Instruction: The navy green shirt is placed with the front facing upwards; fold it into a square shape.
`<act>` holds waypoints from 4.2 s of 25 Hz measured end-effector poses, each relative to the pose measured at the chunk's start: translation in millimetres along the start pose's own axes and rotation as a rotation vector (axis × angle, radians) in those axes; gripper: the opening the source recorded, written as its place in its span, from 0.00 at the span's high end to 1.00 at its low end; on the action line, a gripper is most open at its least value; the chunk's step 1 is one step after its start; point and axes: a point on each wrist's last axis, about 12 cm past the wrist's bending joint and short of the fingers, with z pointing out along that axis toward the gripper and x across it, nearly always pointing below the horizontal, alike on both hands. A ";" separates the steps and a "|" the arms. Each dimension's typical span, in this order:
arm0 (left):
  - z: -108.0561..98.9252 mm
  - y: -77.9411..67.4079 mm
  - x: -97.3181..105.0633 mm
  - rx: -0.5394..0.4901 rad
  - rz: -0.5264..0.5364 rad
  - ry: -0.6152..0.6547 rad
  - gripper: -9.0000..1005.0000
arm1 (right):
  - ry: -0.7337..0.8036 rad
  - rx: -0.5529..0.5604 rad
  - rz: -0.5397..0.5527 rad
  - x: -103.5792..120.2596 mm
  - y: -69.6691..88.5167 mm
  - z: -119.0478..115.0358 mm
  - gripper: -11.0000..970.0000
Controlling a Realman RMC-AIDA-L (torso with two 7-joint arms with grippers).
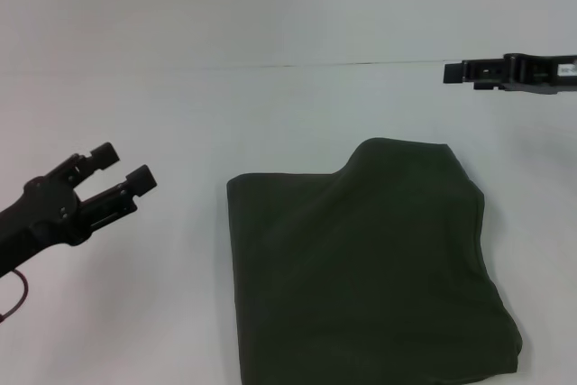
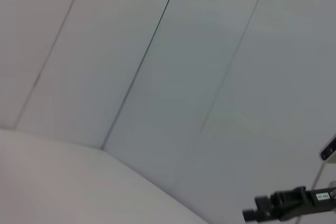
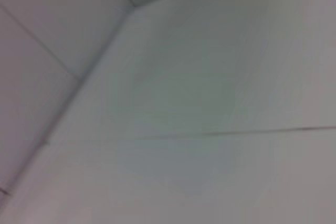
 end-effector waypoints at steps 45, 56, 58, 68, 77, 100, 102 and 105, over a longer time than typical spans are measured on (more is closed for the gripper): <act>164.1 8.5 -12.6 -0.245 -0.346 0.846 0.07 | -0.396 -0.229 -0.086 131.5 -23.7 -47.9 0.19; 168.6 10.8 -12.7 -0.264 -0.353 0.820 0.15 | -0.394 -0.230 -0.084 132.3 -23.2 -47.1 0.20; 168.9 11.3 -11.8 -0.269 -0.344 0.819 0.16 | -0.394 -0.230 -0.084 132.3 -23.2 -47.1 0.20; 168.8 13.3 -10.4 -0.282 -0.318 0.814 0.44 | -0.390 -0.237 -0.091 130.1 -21.9 -45.1 0.20; 170.3 15.6 -11.9 -0.288 -0.289 0.788 0.80 | -0.391 -0.235 -0.089 129.6 -21.6 -43.3 0.20; 162.7 44.2 -28.3 -0.448 -0.267 0.598 0.93 | -0.392 -0.255 -0.097 123.6 -15.5 -32.2 0.20; 155.6 47.9 -28.2 -0.460 -0.283 0.585 0.93 | -0.390 -0.256 -0.098 123.2 -15.1 -31.1 0.20; 144.9 51.8 -26.6 -0.472 -0.314 0.575 0.93 | -0.381 -0.258 -0.102 122.3 -14.1 -28.5 0.19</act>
